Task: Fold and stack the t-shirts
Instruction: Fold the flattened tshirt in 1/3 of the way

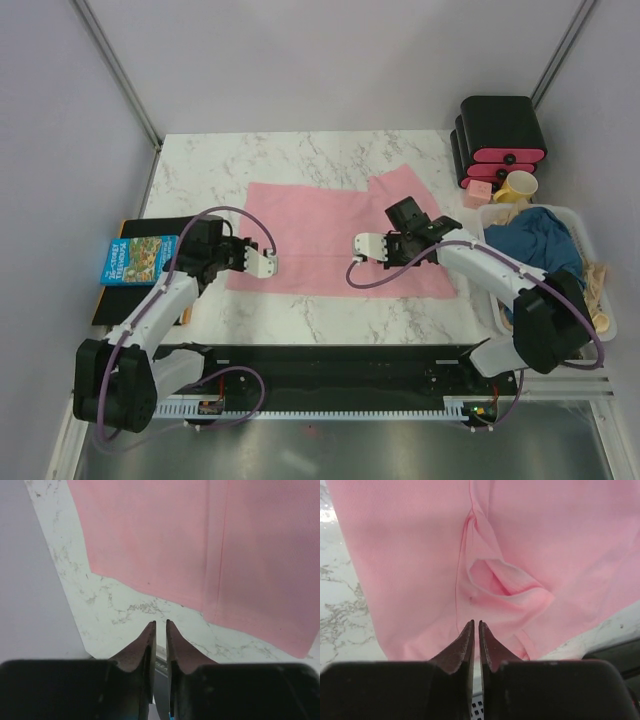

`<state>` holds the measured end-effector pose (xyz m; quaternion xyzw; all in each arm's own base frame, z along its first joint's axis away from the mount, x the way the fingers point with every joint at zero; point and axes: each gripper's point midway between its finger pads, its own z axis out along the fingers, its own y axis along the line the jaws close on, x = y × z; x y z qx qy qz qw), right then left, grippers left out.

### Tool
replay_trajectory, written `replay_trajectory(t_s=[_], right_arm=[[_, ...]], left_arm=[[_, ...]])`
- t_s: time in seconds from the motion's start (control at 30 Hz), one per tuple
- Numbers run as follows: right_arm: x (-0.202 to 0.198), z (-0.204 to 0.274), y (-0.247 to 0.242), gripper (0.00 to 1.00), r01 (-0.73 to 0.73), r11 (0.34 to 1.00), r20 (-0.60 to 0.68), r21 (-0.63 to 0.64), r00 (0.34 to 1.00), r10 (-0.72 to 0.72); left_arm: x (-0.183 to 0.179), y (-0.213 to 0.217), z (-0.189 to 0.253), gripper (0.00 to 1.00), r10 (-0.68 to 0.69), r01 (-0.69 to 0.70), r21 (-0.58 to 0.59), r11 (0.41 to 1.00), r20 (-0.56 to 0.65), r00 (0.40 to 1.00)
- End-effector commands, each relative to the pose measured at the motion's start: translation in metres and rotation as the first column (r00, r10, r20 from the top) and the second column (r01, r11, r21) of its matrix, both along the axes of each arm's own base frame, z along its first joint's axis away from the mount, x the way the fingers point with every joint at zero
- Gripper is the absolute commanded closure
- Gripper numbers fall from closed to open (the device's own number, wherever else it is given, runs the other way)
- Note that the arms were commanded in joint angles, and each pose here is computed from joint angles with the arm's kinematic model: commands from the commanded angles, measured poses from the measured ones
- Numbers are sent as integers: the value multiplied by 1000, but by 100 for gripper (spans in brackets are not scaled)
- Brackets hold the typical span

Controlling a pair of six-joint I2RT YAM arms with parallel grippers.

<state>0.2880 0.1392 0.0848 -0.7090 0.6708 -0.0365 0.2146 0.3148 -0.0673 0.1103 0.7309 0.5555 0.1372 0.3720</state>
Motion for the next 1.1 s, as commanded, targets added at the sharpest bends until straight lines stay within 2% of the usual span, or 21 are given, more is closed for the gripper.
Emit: replay_trajectory(t_s=[0.0, 0.1, 0.13, 0.27, 0.53, 0.7, 0.9, 1.07], right_arm=[[9, 7, 30, 87, -24, 995, -10, 96, 1000, 25], [13, 3, 37, 99, -48, 996, -14, 76, 999, 50], [13, 3, 38, 100, -52, 996, -14, 74, 998, 53], [5, 6, 42, 100, -79, 994, -57, 72, 995, 83], [-15, -21, 37, 100, -101, 994, -157, 33, 982, 105], [-13, -33, 38, 100, -90, 996, -169, 13, 981, 91], [12, -40, 43, 100, -62, 998, -89, 4, 994, 62], [43, -37, 47, 100, -30, 999, 32, -11, 999, 31]], left_arm=[[-1, -9, -11, 82, -8, 7, -39, 999, -20, 1000], [-3, -10, -17, 83, -11, 10, -35, 999, -26, 1000], [-4, -10, -18, 83, -9, 8, -36, 999, -26, 1000], [-7, -9, -20, 84, -8, 7, -29, 1000, -23, 1000], [-9, -8, -22, 90, -7, 6, -27, 1000, -26, 1000], [-8, -7, -22, 90, -11, 10, -20, 1000, -22, 1000], [-7, -7, -20, 90, -13, 12, -17, 1000, -17, 1000], [-7, -6, -19, 91, -8, 8, -16, 1000, -15, 1000]])
